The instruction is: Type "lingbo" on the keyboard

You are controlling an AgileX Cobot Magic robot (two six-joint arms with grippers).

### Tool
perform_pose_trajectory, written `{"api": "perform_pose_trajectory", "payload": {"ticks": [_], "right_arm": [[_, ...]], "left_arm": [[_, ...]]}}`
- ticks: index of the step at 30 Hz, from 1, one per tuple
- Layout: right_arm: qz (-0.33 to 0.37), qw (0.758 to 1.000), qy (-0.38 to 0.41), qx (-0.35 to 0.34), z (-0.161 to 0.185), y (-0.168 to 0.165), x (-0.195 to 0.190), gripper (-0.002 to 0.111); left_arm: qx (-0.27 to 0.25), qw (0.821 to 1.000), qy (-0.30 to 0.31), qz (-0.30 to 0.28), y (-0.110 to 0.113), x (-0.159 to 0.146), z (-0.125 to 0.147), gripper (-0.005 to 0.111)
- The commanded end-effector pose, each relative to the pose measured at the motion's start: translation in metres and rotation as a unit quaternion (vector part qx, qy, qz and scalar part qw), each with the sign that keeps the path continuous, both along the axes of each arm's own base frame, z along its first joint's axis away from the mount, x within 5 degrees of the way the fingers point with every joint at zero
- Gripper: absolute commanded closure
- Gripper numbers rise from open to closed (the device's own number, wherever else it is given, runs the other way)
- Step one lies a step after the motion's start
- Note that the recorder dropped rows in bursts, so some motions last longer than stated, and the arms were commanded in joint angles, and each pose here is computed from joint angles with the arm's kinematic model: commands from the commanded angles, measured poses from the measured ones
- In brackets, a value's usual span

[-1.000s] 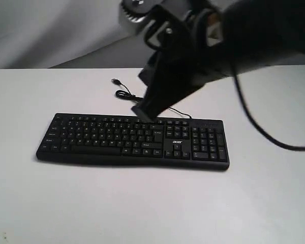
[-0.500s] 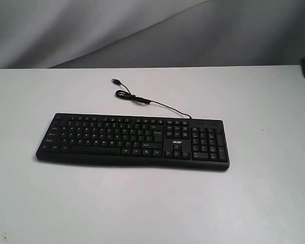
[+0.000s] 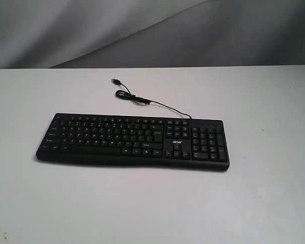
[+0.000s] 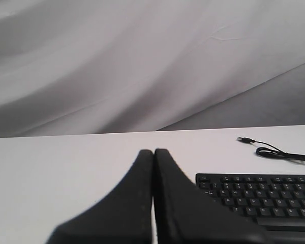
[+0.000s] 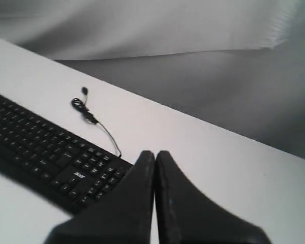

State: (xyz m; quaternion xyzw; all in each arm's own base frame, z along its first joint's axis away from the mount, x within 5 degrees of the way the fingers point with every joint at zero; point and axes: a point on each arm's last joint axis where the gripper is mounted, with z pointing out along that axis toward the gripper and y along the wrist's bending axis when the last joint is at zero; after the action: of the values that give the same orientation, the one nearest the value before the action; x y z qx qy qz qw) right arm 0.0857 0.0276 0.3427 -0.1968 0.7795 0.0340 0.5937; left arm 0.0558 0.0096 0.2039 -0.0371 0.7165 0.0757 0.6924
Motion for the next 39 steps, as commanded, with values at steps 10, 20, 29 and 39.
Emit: {"api": "perform_pose_trajectory", "payload": {"ticks": [10, 20, 29, 39], "right_arm": [[-0.186, 0.972, 0.004, 0.141, -0.088, -0.028, -0.027, 0.108], [-0.187, 0.977, -0.084, 0.060, -0.112, -0.032, -0.039, 0.108], [-0.179, 0.981, -0.079, 0.015, -0.146, -0.033, -0.031, 0.108], [-0.170, 0.982, -0.076, -0.033, -0.150, -0.033, -0.031, 0.108]], "left_arm": [[0.000, 1.000, -0.004, -0.004, 0.000, 0.000, -0.001, 0.106], [0.000, 1.000, -0.004, -0.004, 0.000, 0.000, -0.001, 0.106], [0.000, 1.000, -0.004, -0.004, 0.000, 0.000, -0.001, 0.106], [0.000, 1.000, -0.004, -0.004, 0.000, 0.000, -0.001, 0.106]]}}
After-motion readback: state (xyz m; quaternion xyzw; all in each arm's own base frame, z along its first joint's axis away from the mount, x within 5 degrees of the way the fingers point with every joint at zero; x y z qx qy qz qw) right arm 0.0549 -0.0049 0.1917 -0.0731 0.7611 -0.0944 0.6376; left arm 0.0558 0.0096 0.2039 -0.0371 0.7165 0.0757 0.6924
